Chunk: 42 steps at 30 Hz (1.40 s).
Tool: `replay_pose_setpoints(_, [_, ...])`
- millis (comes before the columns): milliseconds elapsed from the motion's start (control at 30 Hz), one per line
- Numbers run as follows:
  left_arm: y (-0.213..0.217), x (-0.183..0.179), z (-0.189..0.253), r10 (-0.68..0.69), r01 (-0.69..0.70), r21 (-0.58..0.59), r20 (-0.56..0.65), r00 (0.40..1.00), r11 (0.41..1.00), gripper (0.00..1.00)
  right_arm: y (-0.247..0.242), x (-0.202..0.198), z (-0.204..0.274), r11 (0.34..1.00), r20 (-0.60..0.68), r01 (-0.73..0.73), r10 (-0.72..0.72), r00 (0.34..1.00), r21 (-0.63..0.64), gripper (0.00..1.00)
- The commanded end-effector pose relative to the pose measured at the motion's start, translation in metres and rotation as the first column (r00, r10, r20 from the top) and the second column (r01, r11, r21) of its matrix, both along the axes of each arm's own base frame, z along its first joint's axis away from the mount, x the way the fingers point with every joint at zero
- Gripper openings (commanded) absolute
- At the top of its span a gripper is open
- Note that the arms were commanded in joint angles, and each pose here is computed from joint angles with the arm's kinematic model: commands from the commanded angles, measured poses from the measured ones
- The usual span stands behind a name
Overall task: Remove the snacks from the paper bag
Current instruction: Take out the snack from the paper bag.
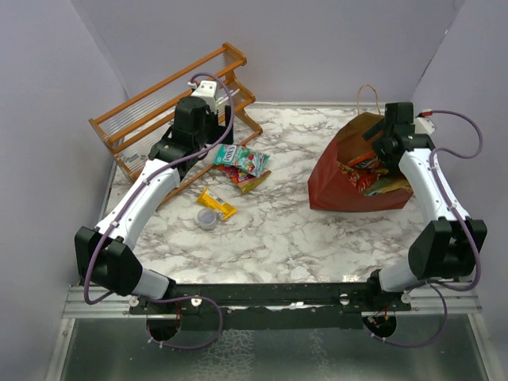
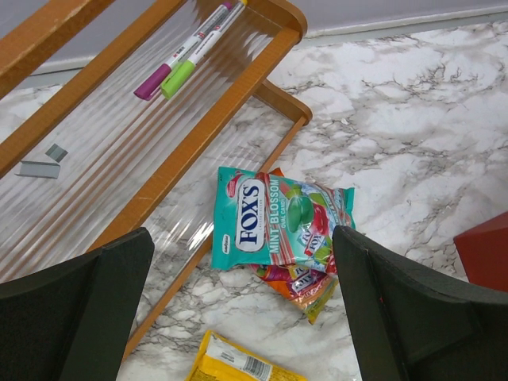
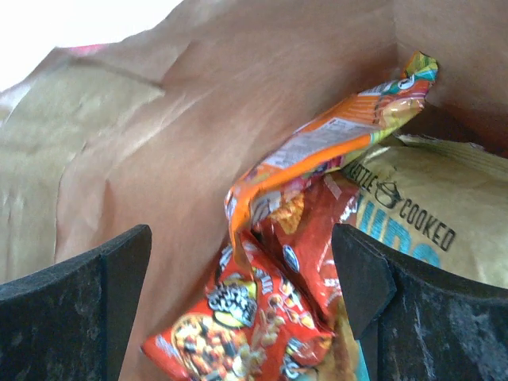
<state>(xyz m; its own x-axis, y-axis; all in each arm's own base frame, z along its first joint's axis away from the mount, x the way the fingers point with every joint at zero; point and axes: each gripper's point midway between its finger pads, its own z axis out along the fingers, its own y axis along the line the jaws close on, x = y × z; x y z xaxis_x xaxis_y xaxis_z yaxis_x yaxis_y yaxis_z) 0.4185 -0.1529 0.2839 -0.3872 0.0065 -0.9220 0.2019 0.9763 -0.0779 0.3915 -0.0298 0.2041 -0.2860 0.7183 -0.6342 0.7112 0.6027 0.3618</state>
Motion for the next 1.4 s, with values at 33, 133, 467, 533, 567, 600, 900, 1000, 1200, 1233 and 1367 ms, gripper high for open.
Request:
replay_pose_setpoints(33, [-0.002, 0.006, 0.016, -0.026, 0.025, 0.029, 0.046, 0.999, 0.999, 0.98, -0.025, 0.011, -0.020, 0.981, -0.062, 0.191, -0.192, 0.979, -0.024, 0.95])
replay_pose_setpoints(133, [-0.002, 0.008, 0.018, -0.027, 0.025, 0.036, 0.052, 0.998, 0.999, 0.98, -0.035, 0.016, -0.024, 0.971, -0.049, 0.232, -0.234, 0.971, -0.053, 0.92])
replay_pose_setpoints(467, [-0.004, 0.013, 0.016, -0.031, 0.029, 0.041, 0.056, 0.998, 0.999, 0.98, -0.035, 0.011, -0.061, 0.958, -0.130, 0.286, -0.288, 0.949, -0.033, 0.73])
replay_pose_setpoints(533, [-0.004, 0.013, 0.016, -0.029, 0.027, 0.042, 0.056, 0.998, 0.999, 0.98, -0.035, 0.010, -0.064, 0.956, -0.139, 0.291, -0.292, 0.946, -0.028, 0.64])
replay_pose_setpoints(567, [-0.004, 0.013, 0.016, -0.028, 0.025, 0.041, 0.056, 0.998, 0.999, 0.98, -0.034, 0.010, -0.065, 0.957, -0.142, 0.290, -0.290, 0.946, -0.024, 0.60])
replay_pose_setpoints(600, [-0.004, 0.013, 0.016, -0.028, 0.026, 0.040, 0.054, 0.998, 0.999, 0.98, -0.033, 0.009, -0.065, 0.958, -0.145, 0.288, -0.287, 0.947, -0.021, 0.56])
replay_pose_setpoints(900, [-0.002, 0.006, 0.012, -0.023, 0.023, 0.027, 0.034, 0.999, 0.999, 0.97, -0.024, 0.004, -0.058, 0.968, -0.147, 0.251, -0.245, 0.958, 0.023, 0.11])
replay_pose_setpoints(1000, [-0.001, 0.004, 0.012, -0.021, 0.020, 0.026, 0.033, 0.999, 0.999, 0.97, -0.019, 0.005, -0.054, 0.972, -0.144, 0.229, -0.220, 0.965, 0.048, 0.08])
replay_pose_setpoints(1200, [0.002, -0.001, 0.013, -0.010, 0.009, 0.026, 0.032, 0.999, 1.000, 0.96, -0.011, 0.006, -0.034, 0.977, -0.110, 0.193, -0.182, 0.977, 0.090, 0.03])
replay_pose_setpoints(1233, [0.003, -0.002, 0.013, -0.010, 0.009, 0.025, 0.030, 0.999, 1.000, 0.96, -0.010, 0.005, -0.029, 0.977, -0.103, 0.188, -0.178, 0.979, 0.096, 0.02])
replay_pose_setpoints(1367, [0.005, -0.007, 0.014, -0.009, 0.008, 0.025, 0.028, 1.000, 1.000, 0.96, -0.007, -0.002, -0.011, 0.978, -0.075, 0.173, -0.165, 0.983, 0.113, 0.01])
